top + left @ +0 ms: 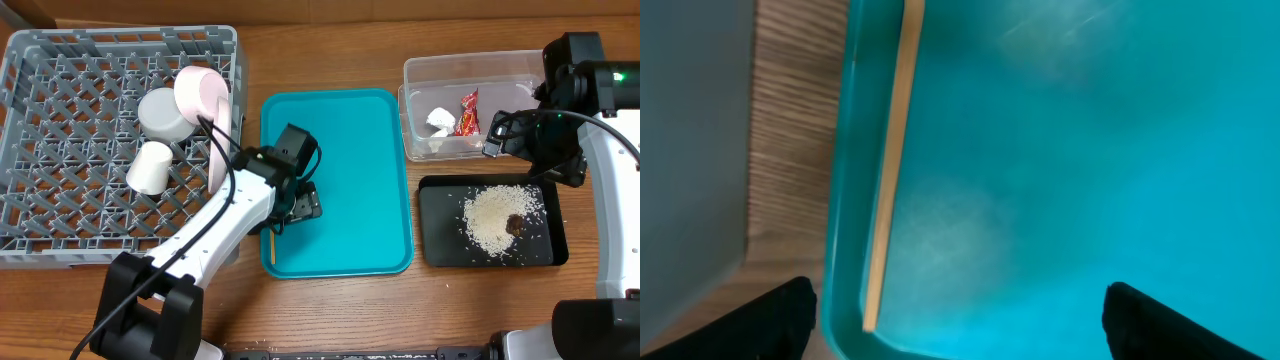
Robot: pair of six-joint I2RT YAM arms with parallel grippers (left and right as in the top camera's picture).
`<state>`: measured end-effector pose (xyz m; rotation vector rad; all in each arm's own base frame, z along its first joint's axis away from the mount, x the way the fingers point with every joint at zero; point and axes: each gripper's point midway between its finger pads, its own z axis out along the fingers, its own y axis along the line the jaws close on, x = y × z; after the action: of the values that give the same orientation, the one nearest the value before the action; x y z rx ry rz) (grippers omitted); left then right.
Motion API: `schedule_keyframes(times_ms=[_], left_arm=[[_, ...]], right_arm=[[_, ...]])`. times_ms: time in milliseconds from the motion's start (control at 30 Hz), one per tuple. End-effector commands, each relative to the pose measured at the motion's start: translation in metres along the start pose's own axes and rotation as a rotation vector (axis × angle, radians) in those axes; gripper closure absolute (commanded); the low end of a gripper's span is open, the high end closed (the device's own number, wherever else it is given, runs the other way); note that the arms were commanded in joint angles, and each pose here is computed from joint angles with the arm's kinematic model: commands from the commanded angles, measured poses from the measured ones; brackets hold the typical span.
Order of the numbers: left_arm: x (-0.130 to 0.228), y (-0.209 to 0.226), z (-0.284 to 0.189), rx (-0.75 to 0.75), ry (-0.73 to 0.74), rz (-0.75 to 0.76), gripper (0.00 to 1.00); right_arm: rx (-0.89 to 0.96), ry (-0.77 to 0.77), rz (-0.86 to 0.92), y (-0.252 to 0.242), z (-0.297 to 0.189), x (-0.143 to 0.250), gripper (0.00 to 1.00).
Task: Sort waste into correct bins and load items into the dishwasher
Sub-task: 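Move the left gripper to the wooden chopstick on the teal tray and grasp it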
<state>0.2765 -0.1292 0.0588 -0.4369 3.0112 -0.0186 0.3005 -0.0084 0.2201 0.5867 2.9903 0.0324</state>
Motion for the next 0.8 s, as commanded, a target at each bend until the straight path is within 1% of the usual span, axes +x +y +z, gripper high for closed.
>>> schedule_keyframes(times_ms=[0, 167, 267, 400, 767], left_arm=[[0.008, 0.006, 0.012, -0.011, 0.009, -0.012, 0.09], [0.002, 0.009, 0.021, -0.019, -0.034, -0.011, 0.09], [-0.001, 0.005, 0.026, -0.003, -0.053, 0.029, 0.09], [-0.002, 0.006, 0.031, -0.012, -0.055, 0.035, 0.11], [-0.001, 0.009, 0.039, -0.038, -0.043, 0.051, 0.11]], right_arm=[[-0.005, -0.011, -0.004, 0.0, -0.003, 0.0, 0.0], [-0.005, -0.011, -0.004, 0.0, -0.003, 0.0, 0.0], [-0.005, -0.01, -0.004, 0.0, -0.003, 0.0, 0.0], [-0.005, -0.01, -0.004, 0.0, -0.003, 0.0, 0.0], [-0.005, -0.01, -0.004, 0.0, -0.003, 0.0, 0.0]])
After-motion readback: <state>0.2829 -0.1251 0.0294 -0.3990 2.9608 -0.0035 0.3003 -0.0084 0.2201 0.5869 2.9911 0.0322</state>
